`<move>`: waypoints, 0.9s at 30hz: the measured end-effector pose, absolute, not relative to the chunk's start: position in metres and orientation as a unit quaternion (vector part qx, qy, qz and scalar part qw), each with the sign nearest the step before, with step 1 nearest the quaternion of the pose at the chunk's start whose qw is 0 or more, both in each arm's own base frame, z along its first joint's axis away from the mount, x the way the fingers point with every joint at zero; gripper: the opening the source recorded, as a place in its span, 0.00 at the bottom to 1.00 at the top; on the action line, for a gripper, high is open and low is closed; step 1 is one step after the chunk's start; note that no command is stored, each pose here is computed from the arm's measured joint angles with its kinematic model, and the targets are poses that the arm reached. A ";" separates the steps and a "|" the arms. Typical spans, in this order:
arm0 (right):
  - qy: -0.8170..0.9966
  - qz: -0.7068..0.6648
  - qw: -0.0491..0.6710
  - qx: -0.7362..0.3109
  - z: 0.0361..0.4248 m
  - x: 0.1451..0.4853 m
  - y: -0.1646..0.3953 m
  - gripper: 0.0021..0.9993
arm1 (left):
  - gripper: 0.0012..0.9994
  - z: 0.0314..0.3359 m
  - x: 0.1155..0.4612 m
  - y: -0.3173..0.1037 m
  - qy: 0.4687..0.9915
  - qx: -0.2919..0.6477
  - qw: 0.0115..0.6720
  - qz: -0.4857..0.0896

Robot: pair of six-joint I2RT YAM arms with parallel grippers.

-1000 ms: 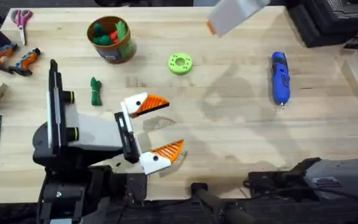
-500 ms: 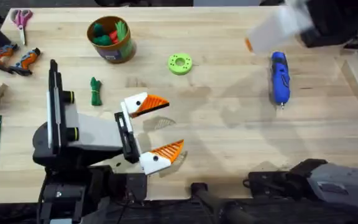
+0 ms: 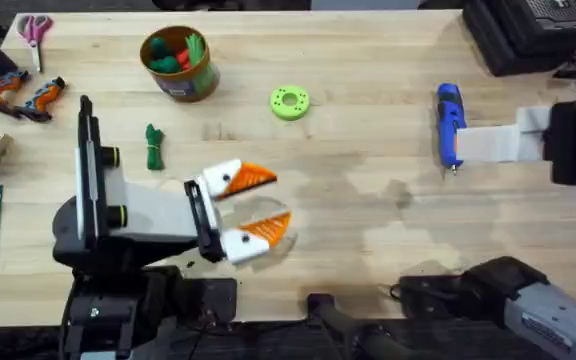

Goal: Pick up the gripper from the table and insert it into the empty holder that is missing its gripper. Then pick up a screw, insert it into the mounting hole, and use the screwdriver to tighten it. Finally, clean up the table by picking up the vegetable and placing it into the bucket.

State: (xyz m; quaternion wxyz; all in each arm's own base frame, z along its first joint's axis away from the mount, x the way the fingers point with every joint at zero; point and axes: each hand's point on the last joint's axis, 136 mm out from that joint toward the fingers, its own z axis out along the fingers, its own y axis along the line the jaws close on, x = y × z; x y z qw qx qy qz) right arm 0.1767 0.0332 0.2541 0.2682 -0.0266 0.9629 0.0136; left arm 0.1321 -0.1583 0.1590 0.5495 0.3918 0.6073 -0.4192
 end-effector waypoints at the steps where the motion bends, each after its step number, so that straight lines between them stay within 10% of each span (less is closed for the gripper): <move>1: 0.965 0.010 0.262 -0.017 0.249 0.177 0.030 0.99 | 0.42 0.159 0.132 -0.158 0.607 0.392 0.550 -0.419; 5: 0.967 0.002 0.255 0.010 0.243 0.188 0.023 0.99 | 0.02 0.159 0.132 -0.158 0.606 0.393 0.551 -0.418; 27: 0.986 -0.011 0.148 0.079 0.149 0.305 -0.056 0.99 | 0.01 0.159 0.132 -0.158 0.606 0.393 0.550 -0.418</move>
